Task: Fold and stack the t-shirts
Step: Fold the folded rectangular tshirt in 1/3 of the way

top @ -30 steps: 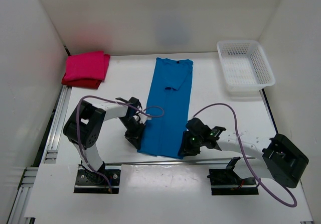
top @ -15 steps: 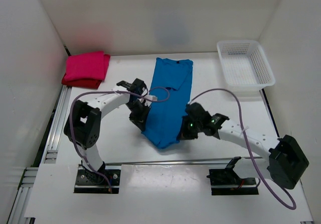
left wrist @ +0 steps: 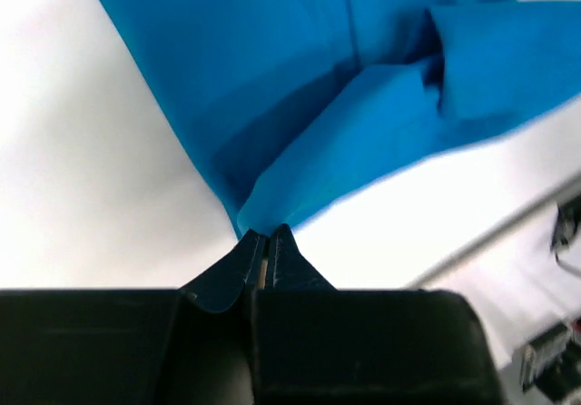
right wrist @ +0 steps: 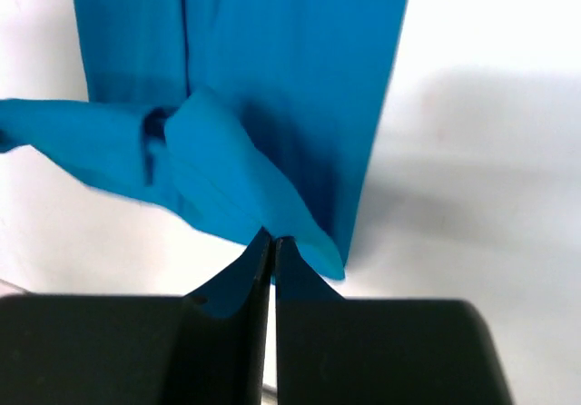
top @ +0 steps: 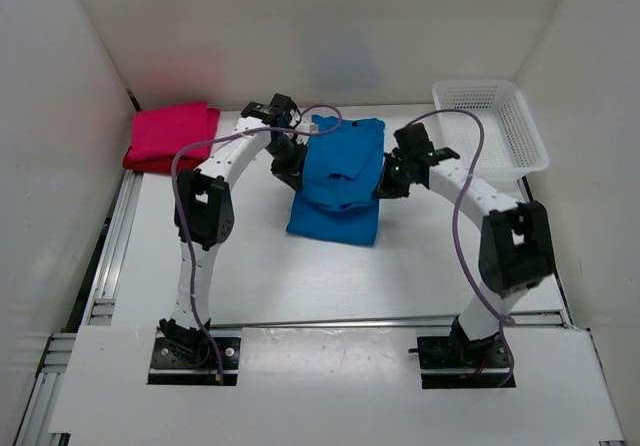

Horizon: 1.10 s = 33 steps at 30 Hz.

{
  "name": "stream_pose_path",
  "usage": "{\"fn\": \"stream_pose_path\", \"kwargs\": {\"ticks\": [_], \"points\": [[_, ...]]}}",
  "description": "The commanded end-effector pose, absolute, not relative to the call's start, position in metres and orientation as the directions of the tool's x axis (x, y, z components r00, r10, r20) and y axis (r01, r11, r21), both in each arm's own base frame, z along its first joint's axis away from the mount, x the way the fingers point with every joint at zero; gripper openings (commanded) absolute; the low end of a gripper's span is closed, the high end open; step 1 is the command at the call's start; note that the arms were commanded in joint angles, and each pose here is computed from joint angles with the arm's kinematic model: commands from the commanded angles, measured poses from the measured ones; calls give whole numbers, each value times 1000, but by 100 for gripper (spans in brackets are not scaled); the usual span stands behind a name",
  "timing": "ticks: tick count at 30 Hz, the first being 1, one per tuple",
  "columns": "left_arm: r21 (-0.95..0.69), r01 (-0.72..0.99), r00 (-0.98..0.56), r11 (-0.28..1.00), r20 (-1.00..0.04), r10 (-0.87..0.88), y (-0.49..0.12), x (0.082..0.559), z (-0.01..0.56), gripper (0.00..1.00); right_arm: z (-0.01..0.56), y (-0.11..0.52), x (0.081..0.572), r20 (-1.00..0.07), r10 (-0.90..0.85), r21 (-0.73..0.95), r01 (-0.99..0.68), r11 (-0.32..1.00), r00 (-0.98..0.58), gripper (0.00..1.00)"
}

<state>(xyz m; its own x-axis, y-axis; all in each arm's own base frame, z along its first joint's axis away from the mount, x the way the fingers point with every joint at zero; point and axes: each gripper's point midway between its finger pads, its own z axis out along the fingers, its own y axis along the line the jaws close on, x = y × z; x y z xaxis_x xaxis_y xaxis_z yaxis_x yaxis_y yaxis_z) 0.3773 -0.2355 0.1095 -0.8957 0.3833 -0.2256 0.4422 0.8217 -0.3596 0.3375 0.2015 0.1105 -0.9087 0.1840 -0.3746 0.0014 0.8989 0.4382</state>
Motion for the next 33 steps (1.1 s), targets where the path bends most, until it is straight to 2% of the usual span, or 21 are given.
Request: {"fn": "stream_pose_path", "kwargs": {"ticks": [1, 5, 14, 17, 19, 20, 21, 22, 23, 24, 25, 26, 29, 32, 33], "points": [[-333, 451, -885, 828, -291, 365, -235, 409, 118, 11, 118, 203, 377, -402, 155, 458, -52, 887, -902, 0], [-314, 454, -868, 834, -366, 335, -234, 443, 110, 11, 113, 213, 406, -385, 145, 499, -73, 864, -911, 0], [-336, 446, -865, 830, -401, 302, -232, 469, 75, 11, 70, 193, 425, -284, 224, 498, 56, 865, -932, 0], [-343, 453, -859, 823, -414, 300, -235, 473, 74, 19, 65, 191, 437, -286, 234, 499, 65, 864, -929, 1], [-339, 461, -850, 820, -436, 297, -237, 479, 75, 26, 61, 184, 446, -276, 263, 501, 95, 860, -925, 8], [-341, 458, -853, 821, -428, 298, -237, 478, 71, 32, 62, 181, 452, -277, 281, 506, 109, 856, -919, 11], [-339, 454, -851, 824, -439, 288, -234, 483, 71, 40, 65, 182, 455, -284, 282, 509, 105, 855, -916, 26], [-323, 453, -846, 831, -450, 287, -232, 487, 71, 50, 64, 182, 457, -286, 282, 509, 104, 854, -916, 32], [-321, 456, -842, 830, -458, 285, -233, 489, 74, 56, 72, 185, 462, -300, 281, 521, 90, 849, -912, 37], [-296, 455, -831, 840, -480, 282, -230, 494, 82, 60, 71, 186, 460, -287, 267, 522, 83, 849, -920, 49], [-284, 441, -834, 852, -480, 271, -222, 498, 82, 66, 75, 188, 461, -290, 265, 533, 75, 843, -920, 52], [-262, 434, -812, 862, -527, 249, -213, 509, 102, 66, 83, 187, 459, -300, 257, 532, 63, 845, -919, 53], [-207, 394, -790, 895, -575, 215, -187, 519, 128, 72, 107, 180, 453, -352, 268, 517, 53, 854, -897, 56], [-223, 392, -791, 893, -576, 203, -177, 497, 149, 76, 104, 174, 418, -321, 268, 494, 81, 865, -908, 61], [-243, 405, -816, 881, -531, 228, -184, 471, 140, 76, 85, 169, 397, -270, 264, 477, 110, 872, -926, 61]]}}
